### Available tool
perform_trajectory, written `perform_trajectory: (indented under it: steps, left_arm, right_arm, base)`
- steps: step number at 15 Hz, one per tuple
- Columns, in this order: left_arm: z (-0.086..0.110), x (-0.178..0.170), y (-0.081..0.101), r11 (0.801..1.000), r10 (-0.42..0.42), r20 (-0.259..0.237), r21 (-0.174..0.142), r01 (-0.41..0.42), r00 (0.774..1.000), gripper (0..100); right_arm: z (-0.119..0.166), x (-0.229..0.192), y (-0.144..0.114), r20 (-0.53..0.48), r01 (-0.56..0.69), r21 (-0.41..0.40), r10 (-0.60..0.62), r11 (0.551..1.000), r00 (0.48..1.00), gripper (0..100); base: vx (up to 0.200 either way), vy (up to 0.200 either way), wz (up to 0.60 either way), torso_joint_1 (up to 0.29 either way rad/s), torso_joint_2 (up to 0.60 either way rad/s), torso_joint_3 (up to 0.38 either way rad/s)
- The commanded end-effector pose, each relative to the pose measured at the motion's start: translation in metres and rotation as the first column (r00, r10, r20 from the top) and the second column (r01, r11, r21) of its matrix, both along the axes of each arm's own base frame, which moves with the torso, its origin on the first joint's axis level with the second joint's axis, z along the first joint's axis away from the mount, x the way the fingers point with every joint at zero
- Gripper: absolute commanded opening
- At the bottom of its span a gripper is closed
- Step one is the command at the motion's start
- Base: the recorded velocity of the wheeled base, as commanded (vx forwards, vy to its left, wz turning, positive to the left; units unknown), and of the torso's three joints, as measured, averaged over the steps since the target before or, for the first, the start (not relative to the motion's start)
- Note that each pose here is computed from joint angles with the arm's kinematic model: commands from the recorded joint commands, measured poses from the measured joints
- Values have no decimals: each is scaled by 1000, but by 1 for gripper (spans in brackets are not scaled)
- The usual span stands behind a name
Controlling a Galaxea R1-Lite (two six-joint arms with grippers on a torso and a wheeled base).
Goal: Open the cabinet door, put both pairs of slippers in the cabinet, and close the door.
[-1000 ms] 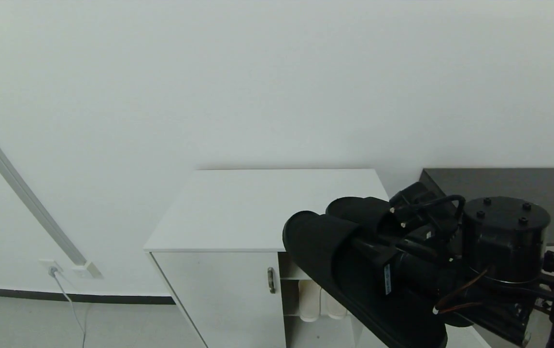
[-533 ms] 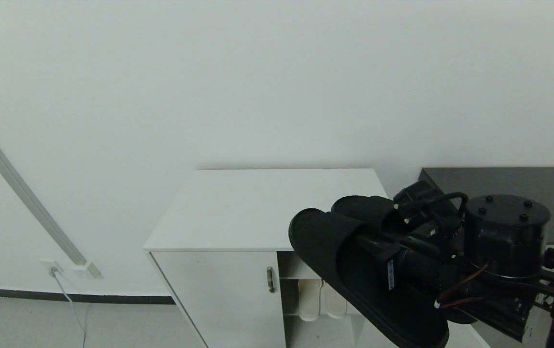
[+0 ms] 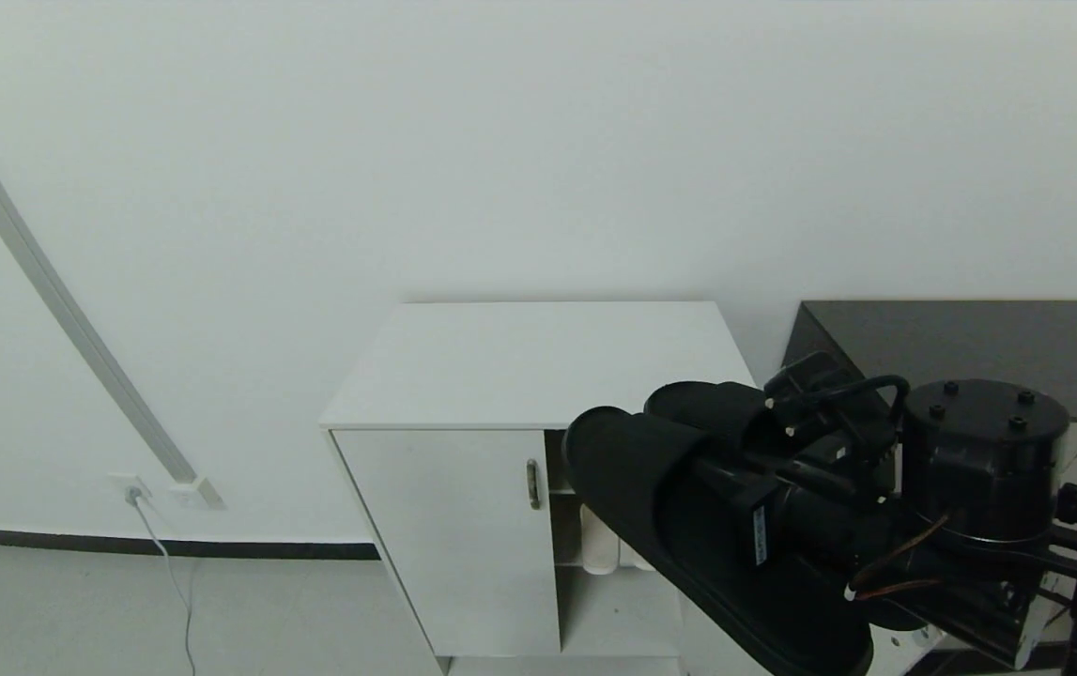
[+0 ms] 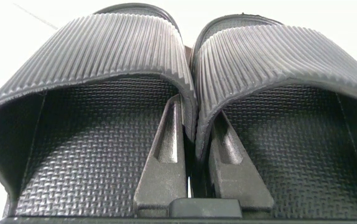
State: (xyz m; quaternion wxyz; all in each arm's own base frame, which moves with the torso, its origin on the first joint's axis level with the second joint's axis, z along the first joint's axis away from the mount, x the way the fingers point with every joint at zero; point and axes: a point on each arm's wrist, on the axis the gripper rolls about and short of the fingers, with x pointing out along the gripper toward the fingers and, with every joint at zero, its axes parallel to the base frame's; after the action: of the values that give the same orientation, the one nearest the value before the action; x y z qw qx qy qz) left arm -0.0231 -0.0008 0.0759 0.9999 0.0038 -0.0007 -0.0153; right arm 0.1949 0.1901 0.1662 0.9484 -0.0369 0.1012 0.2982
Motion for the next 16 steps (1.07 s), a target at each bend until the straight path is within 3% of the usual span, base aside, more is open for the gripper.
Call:
perform_trajectory:
  steps: [1, 11, 16]
  left_arm:
    - [0, 0, 0, 1000, 0, -1, 0, 0, 1000, 0]
    - [0, 0, 0, 1000, 0, -1, -2, 0, 1000, 0]
    - [0, 0, 0, 1000, 0, -1, -2, 0, 1000, 0]
  right_arm:
    - [-1, 0, 1, 0, -1, 0, 1, 1000, 1000, 0]
    - [-3, -1, 1, -2, -9, -11, 9, 1000, 1000, 0]
    - [-2, -1, 1, -1, -9, -10, 9, 1000, 1000, 0]
  base:
    - [0, 0, 0, 0, 0, 0]
    - [0, 0, 0, 0, 0, 0]
    - [0, 0, 0, -138, 320, 177]
